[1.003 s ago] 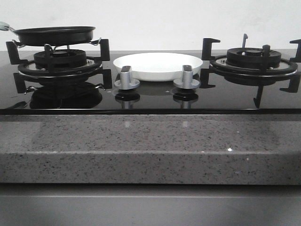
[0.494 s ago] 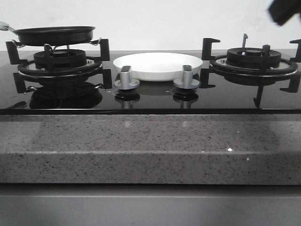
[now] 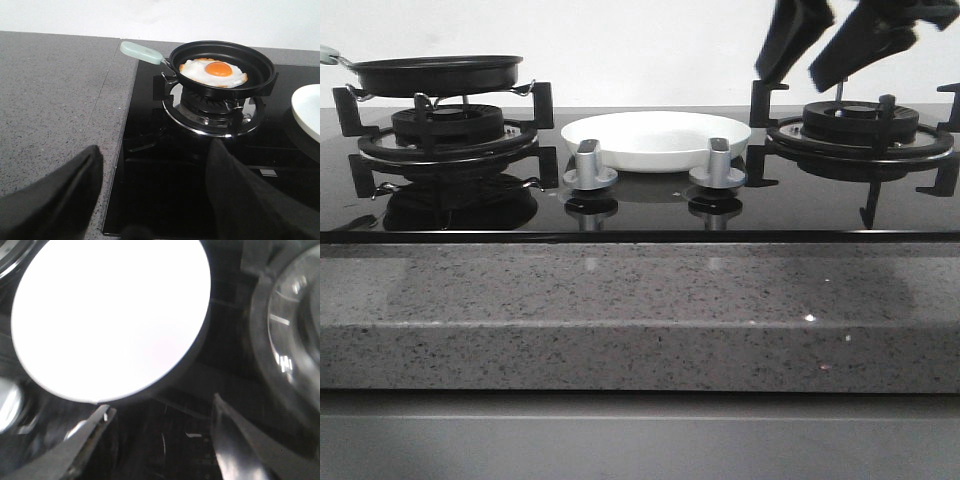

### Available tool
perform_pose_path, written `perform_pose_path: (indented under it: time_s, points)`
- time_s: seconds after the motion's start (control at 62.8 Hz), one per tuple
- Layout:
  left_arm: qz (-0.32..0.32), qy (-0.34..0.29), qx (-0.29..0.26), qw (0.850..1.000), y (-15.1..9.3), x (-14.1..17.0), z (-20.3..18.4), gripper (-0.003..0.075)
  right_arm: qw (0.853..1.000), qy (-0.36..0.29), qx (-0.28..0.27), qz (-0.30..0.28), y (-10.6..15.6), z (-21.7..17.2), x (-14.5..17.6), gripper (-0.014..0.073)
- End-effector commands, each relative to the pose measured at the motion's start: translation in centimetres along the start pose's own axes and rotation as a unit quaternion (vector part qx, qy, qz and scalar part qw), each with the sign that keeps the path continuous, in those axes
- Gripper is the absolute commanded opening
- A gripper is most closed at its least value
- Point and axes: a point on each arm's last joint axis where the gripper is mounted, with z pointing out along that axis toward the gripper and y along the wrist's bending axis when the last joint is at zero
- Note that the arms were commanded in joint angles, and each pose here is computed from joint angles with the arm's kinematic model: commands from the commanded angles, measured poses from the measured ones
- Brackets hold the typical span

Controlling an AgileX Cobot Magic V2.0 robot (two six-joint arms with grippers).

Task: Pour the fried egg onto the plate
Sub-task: 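Lower the right gripper to the rim of the white plate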

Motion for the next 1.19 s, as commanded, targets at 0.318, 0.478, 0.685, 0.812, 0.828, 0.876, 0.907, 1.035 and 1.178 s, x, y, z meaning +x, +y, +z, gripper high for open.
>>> perform_pose_path:
  time_s: [0.318,0.478,0.685,0.812,0.828,0.876,0.907,1.035,1.178]
  points:
    - [-0.004,-0.051,0.008,0.999,-0.2,-1.7,-0.3,0.0438,0.999,-0.032,0.011,-0.027,-0.8,3.6,-4.8,0.0435]
    - [-0.004,-0.051,0.008,0.999,-0.2,-1.7,-0.3,0.0438,0.999,-0.022,0.009,-0.026,-1.1,5.2,-5.2,0.0435]
    - [-0.004,-0.051,0.008,0.999,-0.2,-1.7,-0.3,0.0438,1.000,-0.011,0.001,-0.025,-1.2,6.0,-5.7,0.0435]
    - [-0.004,-0.051,0.008,0.999,-0.2,-1.7,-0.3,0.0438,1.000,-0.009,0.000,-0.026,-1.1,5.9,-5.8,0.0385]
    - [-0.004,-0.051,0.008,0.999,-0.2,-1.7,-0.3,0.0438,1.000,-0.007,0.000,-0.026,-1.1,5.9,-5.8,0.0377]
    - [-0.004,-0.051,0.008,0.999,-0.2,-1.7,-0.3,0.0438,1.000,-0.004,0.000,-0.027,-1.1,5.9,-5.7,0.0356]
    - [-0.004,-0.051,0.008,0.999,-0.2,-1.7,-0.3,0.0438,1.000,0.000,0.000,-0.027,-1.1,5.9,-5.6,0.0343]
    - [-0.004,-0.051,0.008,0.999,-0.2,-1.7,-0.3,0.0438,1.000,0.012,-0.002,-0.027,-1.1,5.9,-5.4,0.0331]
    - [-0.004,-0.051,0.008,0.999,-0.2,-1.7,-0.3,0.0438,1.000,0.013,-0.002,-0.027,-1.2,5.9,-5.4,0.0331]
